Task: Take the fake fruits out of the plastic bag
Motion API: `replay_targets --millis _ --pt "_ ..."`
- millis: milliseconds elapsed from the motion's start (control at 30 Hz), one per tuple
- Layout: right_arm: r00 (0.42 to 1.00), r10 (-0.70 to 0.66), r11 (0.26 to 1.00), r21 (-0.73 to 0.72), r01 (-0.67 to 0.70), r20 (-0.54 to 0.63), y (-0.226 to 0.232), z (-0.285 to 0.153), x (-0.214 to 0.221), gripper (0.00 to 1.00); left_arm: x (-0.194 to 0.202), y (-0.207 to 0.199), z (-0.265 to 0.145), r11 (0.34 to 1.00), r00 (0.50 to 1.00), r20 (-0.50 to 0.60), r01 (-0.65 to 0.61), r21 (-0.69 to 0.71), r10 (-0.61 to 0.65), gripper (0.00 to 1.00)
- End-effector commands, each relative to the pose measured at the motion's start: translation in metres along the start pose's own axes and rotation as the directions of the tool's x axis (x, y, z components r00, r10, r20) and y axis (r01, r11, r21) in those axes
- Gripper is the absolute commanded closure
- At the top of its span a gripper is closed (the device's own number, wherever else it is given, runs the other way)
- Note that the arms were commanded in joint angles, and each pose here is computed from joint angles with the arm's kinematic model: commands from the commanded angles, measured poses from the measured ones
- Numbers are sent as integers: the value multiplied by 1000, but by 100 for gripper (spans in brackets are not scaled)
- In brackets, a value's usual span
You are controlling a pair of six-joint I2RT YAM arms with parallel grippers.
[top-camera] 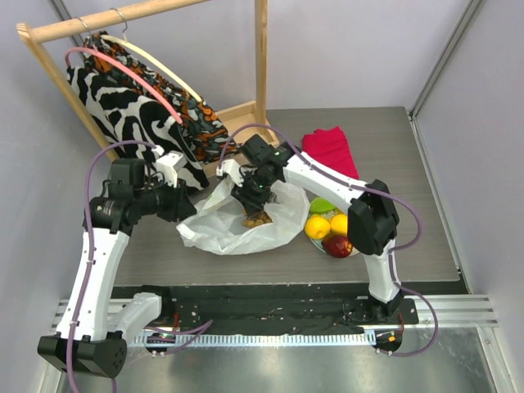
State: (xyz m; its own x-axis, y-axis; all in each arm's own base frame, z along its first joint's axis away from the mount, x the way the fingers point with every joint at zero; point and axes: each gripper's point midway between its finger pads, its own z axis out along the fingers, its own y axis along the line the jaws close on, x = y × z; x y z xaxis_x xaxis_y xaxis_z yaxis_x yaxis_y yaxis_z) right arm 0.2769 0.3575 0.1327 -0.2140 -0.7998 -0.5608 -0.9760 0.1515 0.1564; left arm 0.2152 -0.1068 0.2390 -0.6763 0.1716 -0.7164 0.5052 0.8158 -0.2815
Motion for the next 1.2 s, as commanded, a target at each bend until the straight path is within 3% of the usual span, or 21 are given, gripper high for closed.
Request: replay_targets --millis 0,33,133,300,533,667,700,733,767,800,867,967,1167 --pt "999 -30 978 206 22 38 -44 7 -29 57 -6 -20 -7 993 998 52 15 116 -22 95" --pt "1000 -18 977 212 15 16 -50 18 -23 57 -6 -18 -6 993 998 53 22 112 -28 100" --pt "1000 -1 967 254 9 -30 -63 29 -10 53 -5 -20 -6 990 998 54 28 137 -35 100" --pt "994 19 965 262 10 -107 -68 51 16 32 -6 -22 -4 984 996 58 64 167 -75 100" --pt "992 15 938 346 30 -128 -83 70 24 30 -7 -20 -5 981 993 66 82 175 -95 100" --pt "994 1 921 388 42 -112 -94 72 15 43 -5 -25 -5 974 992 63 96 205 -111 100" --pt "992 2 926 376 46 -127 -92 73 17 63 -4 -27 -5 971 991 60 102 217 -117 100" --pt "990 1 931 362 50 -140 -92 76 19 74 -4 -28 -4 969 991 62 100 227 -117 98" --pt "991 -7 932 359 56 -137 -91 74 15 83 -4 -31 -5 964 991 66 94 250 -114 83" --pt "990 -6 932 358 56 -139 -90 72 15 96 -6 -33 -5 961 991 71 92 262 -114 74" --pt "993 -13 927 370 56 -118 -87 58 8 99 -6 -36 -6 955 991 69 92 283 -116 55" --pt "998 -19 933 357 39 -60 -72 32 -10 99 -7 -36 -5 955 991 70 90 282 -114 43" --pt "994 -43 962 272 14 100 -27 -28 -49 99 -8 -39 -5 949 991 80 80 304 -110 35"
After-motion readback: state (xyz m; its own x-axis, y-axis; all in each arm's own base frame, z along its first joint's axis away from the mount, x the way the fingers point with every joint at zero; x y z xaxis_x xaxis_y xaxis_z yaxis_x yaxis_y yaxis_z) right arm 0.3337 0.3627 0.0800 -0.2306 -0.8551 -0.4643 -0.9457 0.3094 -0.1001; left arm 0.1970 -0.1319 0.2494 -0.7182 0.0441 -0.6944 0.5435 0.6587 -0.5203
